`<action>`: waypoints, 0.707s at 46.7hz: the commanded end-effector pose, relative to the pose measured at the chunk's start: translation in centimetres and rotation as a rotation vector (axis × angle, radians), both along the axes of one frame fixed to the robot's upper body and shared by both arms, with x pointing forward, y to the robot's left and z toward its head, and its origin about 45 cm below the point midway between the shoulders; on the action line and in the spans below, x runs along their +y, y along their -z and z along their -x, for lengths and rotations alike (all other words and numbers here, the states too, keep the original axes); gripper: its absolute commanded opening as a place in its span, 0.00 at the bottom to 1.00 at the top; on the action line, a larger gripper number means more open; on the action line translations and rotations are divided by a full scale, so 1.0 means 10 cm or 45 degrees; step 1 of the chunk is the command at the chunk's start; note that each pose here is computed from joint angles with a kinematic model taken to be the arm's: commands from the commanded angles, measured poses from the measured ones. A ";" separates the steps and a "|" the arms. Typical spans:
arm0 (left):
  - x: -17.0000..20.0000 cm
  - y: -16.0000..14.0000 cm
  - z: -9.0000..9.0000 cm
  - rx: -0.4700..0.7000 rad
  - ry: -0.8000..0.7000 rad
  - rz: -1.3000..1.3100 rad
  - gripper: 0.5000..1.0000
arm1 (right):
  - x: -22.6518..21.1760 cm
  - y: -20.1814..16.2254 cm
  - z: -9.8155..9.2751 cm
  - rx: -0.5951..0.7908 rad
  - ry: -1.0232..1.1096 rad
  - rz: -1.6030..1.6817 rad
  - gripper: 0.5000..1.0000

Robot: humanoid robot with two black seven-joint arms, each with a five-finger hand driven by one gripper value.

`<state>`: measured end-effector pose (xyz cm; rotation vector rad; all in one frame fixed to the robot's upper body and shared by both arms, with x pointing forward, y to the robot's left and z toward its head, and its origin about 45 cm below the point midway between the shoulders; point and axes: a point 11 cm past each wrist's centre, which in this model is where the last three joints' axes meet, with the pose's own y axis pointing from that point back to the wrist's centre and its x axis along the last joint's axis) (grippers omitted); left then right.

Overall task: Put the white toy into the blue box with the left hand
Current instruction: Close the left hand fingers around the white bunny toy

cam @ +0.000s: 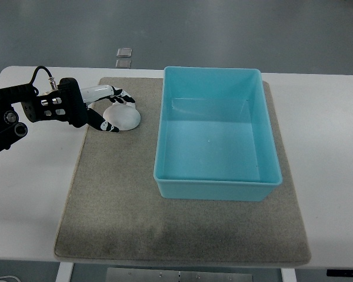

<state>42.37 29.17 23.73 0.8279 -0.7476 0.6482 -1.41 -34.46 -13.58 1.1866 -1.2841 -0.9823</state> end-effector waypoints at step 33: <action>0.01 0.02 -0.01 -0.060 0.008 -0.079 0.00 | 0.00 0.00 -0.01 -0.001 0.000 -0.002 0.87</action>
